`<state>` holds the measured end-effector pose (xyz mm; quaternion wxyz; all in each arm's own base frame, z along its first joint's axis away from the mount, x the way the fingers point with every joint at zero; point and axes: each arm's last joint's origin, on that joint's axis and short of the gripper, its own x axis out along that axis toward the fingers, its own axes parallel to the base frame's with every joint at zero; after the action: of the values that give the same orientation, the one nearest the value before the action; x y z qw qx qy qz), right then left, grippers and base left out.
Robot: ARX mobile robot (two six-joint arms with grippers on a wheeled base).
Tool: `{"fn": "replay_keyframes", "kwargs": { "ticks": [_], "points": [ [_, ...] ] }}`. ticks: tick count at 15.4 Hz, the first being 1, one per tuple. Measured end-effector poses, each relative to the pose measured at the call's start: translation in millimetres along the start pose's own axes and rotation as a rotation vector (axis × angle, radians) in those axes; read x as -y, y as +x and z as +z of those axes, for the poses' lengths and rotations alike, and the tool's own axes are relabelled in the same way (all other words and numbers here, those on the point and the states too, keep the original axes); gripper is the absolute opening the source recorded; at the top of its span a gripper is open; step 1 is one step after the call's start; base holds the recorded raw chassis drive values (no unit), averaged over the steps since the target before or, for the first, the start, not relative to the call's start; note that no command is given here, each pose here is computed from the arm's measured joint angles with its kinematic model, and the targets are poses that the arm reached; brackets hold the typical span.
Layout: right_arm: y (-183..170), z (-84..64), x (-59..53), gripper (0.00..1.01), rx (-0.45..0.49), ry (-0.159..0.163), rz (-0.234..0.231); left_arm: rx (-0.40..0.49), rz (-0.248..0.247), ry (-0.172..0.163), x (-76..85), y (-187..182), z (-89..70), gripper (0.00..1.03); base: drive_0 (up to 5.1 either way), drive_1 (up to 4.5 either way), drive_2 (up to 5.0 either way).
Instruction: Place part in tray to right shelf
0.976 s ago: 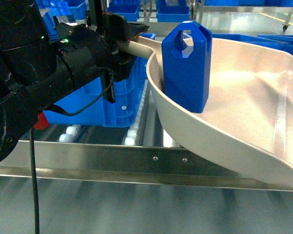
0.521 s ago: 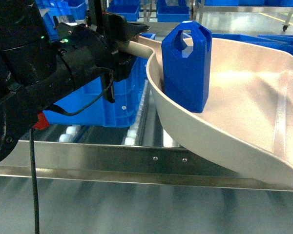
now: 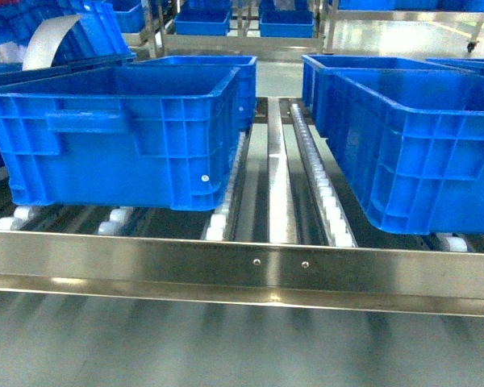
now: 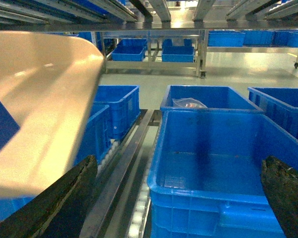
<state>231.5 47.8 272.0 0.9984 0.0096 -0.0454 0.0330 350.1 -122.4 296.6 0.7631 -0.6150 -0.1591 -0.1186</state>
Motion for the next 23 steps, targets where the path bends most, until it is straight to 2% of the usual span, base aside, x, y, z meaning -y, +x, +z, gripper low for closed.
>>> {"fn": "replay_keyframes", "kwargs": {
  "ticks": [1,2,3,5,7,10,11,12,13,14,15,16,17,18,19,22,23],
  "points": [
    [0,0.1,0.0,0.98,0.001,0.000,0.000,0.078,0.047,0.036,6.5,8,12.7,0.12,0.0,0.00,0.0],
    [0,0.1,0.0,0.98,0.001,0.000,0.000,0.129,0.101,0.068,6.2,14,19.3,0.12,0.0,0.00,0.0],
    [0,0.1,0.0,0.98,0.001,0.000,0.000,0.167,0.152,0.097,5.2,18,23.2,0.12,0.0,0.00,0.0],
    [0,0.2,0.0,0.98,0.002,0.000,0.000,0.282,0.289,0.153,2.3,26,35.6,0.12,0.0,0.00,0.0],
    [0,0.0,0.0,0.98,0.000,0.000,0.000,0.398,0.389,0.206,3.1,29,43.4,0.12,0.0,0.00,0.0],
    [0,0.1,0.0,0.98,0.001,0.000,0.000,0.480,0.428,0.257,4.2,29,47.1,0.12,0.0,0.00,0.0],
    [0,0.1,0.0,0.98,0.001,0.000,0.000,0.544,0.433,0.287,5.9,29,50.6,0.12,0.0,0.00,0.0],
    [0,0.1,0.0,0.98,0.001,0.000,0.000,0.631,0.481,0.337,7.2,30,55.9,0.12,0.0,0.00,0.0],
    [0,0.0,0.0,0.98,0.000,0.000,0.000,0.737,0.479,0.391,11.7,31,58.9,0.12,0.0,0.00,0.0],
    [0,0.1,0.0,0.98,0.001,0.000,0.000,0.835,0.477,0.406,16.1,33,60.9,0.12,0.0,0.00,0.0],
    [0,0.1,0.0,0.98,0.001,0.000,0.000,0.900,0.477,0.453,19.8,39,61.0,0.12,0.0,0.00,0.0],
    [0,0.1,0.0,0.98,0.001,0.001,0.000,0.903,0.479,0.525,20.7,43,61.1,0.12,0.0,0.00,0.0],
    [0,0.0,0.0,0.98,0.000,0.000,0.000,0.849,0.643,0.899,11.2,49,75.7,0.12,0.0,0.00,0.0],
    [0,0.1,0.0,0.98,0.001,0.001,0.000,0.845,0.659,0.931,10.9,49,77.9,0.12,0.0,0.00,0.0],
    [0,0.0,0.0,0.98,0.000,0.001,0.000,0.841,0.661,0.940,11.2,49,77.3,0.12,0.0,0.00,0.0],
    [0,0.0,0.0,0.98,0.000,0.001,0.000,0.812,0.645,0.937,11.7,42,73.6,0.12,0.0,0.00,0.0],
    [0,0.1,0.0,0.98,0.001,0.001,0.000,0.782,0.619,0.920,15.8,28,74.0,0.12,0.0,0.00,0.0]
  ]
}}
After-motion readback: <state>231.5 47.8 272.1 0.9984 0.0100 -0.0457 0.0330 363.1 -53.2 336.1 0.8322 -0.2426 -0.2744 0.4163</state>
